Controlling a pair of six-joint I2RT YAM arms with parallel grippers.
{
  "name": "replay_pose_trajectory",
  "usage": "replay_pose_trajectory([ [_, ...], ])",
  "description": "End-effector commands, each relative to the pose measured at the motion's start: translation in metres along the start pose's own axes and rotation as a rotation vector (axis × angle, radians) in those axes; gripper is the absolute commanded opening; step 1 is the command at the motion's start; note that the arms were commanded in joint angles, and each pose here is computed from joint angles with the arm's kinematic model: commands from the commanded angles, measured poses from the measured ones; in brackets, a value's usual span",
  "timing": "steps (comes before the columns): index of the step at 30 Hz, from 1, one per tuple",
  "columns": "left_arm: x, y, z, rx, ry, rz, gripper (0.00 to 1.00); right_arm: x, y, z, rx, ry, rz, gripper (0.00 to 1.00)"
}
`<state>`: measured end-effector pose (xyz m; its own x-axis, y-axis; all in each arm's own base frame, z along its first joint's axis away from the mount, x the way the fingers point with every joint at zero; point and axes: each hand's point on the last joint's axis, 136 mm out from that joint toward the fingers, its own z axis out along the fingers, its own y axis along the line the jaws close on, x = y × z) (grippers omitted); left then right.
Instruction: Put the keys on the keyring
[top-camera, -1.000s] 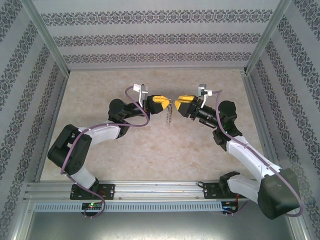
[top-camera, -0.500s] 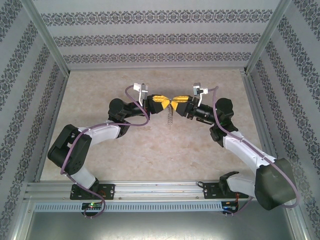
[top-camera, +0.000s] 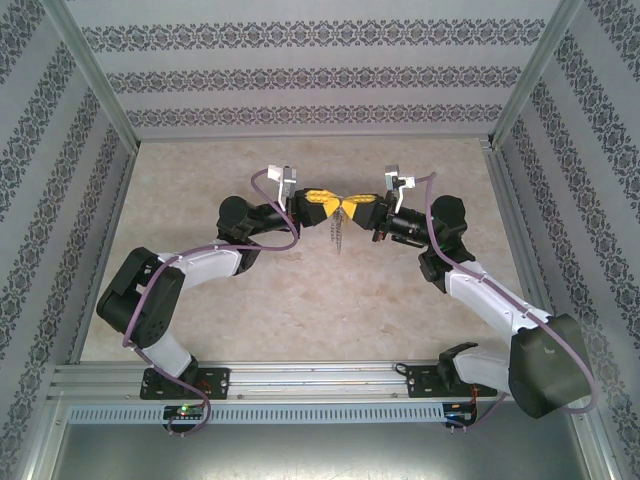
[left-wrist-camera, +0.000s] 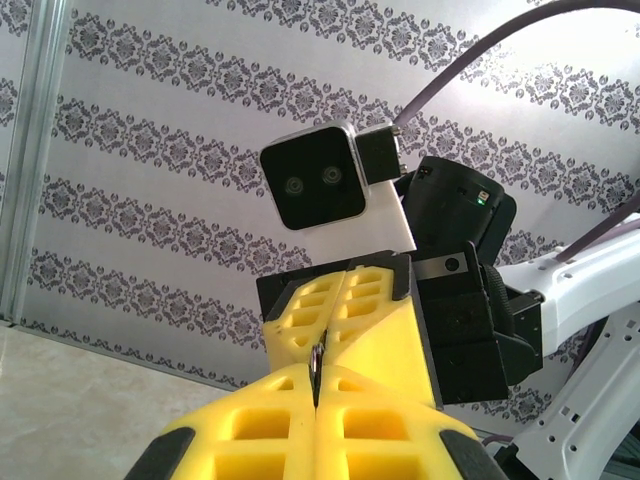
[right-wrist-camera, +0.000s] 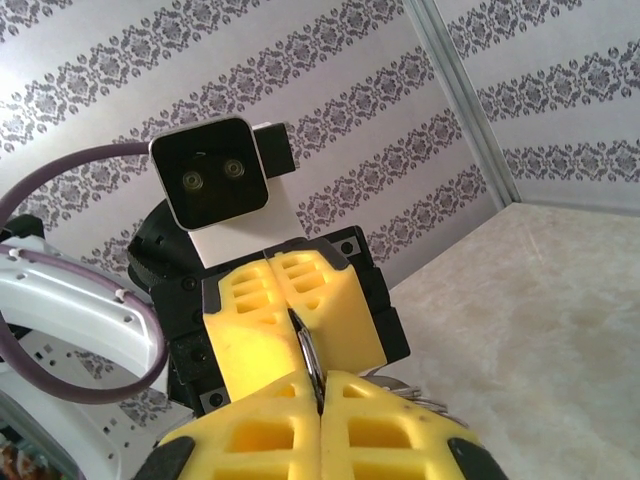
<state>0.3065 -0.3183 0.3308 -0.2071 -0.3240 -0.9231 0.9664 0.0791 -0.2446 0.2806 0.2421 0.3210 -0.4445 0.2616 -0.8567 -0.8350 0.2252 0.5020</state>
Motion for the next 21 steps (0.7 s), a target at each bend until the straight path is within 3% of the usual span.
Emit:
replay_pose_trajectory([
  [1, -0.019, -0.008, 0.004, 0.044, -0.046, 0.063, 0.0, -0.009, 0.016, 0.003, -0.055, -0.011, -0.064, 0.0],
  [6, -0.019, -0.003, 0.002, 0.013, -0.048, 0.071, 0.01, -0.01, 0.006, 0.0, -0.014, -0.02, -0.06, 0.0],
  [11, -0.029, 0.012, -0.012, -0.081, -0.025, 0.1, 0.27, -0.015, -0.008, -0.007, 0.073, -0.009, -0.075, 0.0],
  [16, -0.036, 0.024, -0.028, -0.14, 0.004, 0.136, 0.41, -0.012, -0.017, -0.01, 0.155, 0.052, -0.125, 0.0],
  [21, -0.034, 0.034, -0.035, -0.145, 0.066, 0.136, 0.48, -0.007, -0.031, -0.006, 0.2, 0.149, -0.162, 0.0],
])
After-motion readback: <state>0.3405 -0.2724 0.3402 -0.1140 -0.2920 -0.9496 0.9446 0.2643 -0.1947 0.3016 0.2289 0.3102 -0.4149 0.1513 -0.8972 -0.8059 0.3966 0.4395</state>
